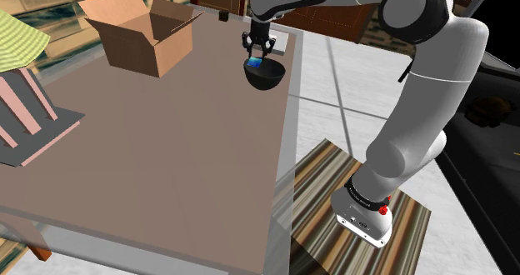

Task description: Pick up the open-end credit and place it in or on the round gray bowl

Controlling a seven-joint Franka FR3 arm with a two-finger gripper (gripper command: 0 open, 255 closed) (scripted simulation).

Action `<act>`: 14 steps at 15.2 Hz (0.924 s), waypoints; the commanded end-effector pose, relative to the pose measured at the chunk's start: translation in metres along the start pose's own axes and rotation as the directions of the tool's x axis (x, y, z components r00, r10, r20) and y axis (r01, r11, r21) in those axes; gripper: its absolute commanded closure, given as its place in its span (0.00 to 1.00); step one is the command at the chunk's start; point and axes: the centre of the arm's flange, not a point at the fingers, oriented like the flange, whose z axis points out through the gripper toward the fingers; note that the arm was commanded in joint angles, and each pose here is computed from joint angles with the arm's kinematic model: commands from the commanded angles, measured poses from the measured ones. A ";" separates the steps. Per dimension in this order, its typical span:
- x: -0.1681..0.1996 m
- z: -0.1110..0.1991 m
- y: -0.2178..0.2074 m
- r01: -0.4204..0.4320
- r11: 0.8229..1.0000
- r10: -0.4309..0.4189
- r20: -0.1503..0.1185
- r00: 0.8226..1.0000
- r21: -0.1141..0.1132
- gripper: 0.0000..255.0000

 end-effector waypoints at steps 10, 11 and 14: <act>0.000 -0.037 0.000 0.001 1.000 -0.001 0.004 1.000 -0.004 0.00; 0.000 -0.047 0.000 0.001 1.000 -0.001 0.004 1.000 -0.004 0.00; 0.000 -0.047 0.000 0.001 1.000 -0.001 0.004 1.000 -0.004 0.00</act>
